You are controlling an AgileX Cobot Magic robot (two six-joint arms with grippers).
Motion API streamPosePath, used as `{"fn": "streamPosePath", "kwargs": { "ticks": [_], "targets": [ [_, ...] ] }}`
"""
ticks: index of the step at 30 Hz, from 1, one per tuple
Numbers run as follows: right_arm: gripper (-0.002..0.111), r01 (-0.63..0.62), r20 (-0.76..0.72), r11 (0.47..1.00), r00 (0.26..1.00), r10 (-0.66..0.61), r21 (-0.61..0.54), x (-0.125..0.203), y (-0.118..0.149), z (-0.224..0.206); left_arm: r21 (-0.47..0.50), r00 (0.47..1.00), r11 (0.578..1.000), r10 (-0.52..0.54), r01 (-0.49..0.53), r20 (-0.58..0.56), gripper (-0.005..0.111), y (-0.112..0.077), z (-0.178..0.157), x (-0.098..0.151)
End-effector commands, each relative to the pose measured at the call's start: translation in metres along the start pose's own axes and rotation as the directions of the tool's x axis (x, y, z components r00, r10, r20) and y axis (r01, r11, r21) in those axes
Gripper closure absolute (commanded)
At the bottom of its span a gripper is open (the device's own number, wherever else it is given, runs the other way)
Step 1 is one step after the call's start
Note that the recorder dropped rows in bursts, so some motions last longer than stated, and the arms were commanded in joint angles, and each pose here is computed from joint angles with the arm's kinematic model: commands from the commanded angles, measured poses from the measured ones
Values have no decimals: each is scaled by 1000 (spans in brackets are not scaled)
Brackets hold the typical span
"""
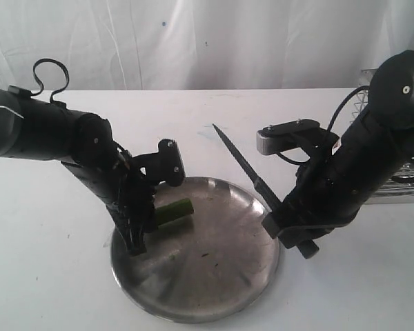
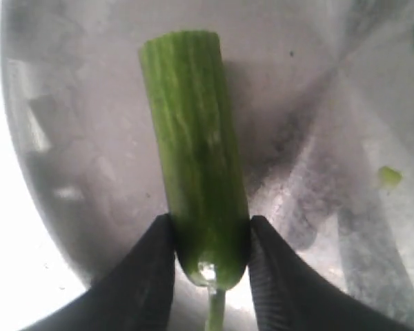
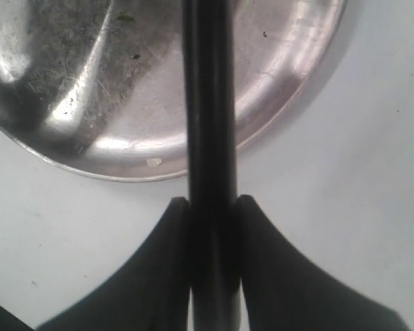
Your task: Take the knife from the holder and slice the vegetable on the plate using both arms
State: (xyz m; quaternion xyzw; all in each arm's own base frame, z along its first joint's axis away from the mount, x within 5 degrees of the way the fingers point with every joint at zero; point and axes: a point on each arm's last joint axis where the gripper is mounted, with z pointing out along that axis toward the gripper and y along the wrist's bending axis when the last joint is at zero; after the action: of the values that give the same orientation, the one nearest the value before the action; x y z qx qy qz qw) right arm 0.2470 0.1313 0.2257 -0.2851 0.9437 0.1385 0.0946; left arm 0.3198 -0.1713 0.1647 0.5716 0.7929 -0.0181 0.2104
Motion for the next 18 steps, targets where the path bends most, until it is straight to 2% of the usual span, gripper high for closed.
{"fn": "streamPosePath", "kwargs": {
  "ticks": [1,4,5,9,12,18],
  "targets": [
    [108,9,26,1000,1000,-9,15,-2,0,-3,47,993,993,-110,108,53,106,-4,-16,-7],
    [108,8,33,1000,999,-9,21,-2,-1,-2,75,990,989,-134,131,39,106,-7,-7,-5],
    [108,9,33,1000,999,-10,22,-2,-1,-2,79,990,988,-136,133,36,102,-7,-6,-4],
    [108,9,42,1000,999,-10,26,-3,-1,-2,160,988,975,-153,155,-20,71,-14,4,0],
    [108,9,42,1000,999,-10,26,-3,-1,-2,164,988,974,-154,156,-27,54,-15,7,1],
    [108,9,42,1000,999,-10,26,-3,-1,-2,107,989,985,-140,135,40,42,-10,-19,-7]
  ]
}}
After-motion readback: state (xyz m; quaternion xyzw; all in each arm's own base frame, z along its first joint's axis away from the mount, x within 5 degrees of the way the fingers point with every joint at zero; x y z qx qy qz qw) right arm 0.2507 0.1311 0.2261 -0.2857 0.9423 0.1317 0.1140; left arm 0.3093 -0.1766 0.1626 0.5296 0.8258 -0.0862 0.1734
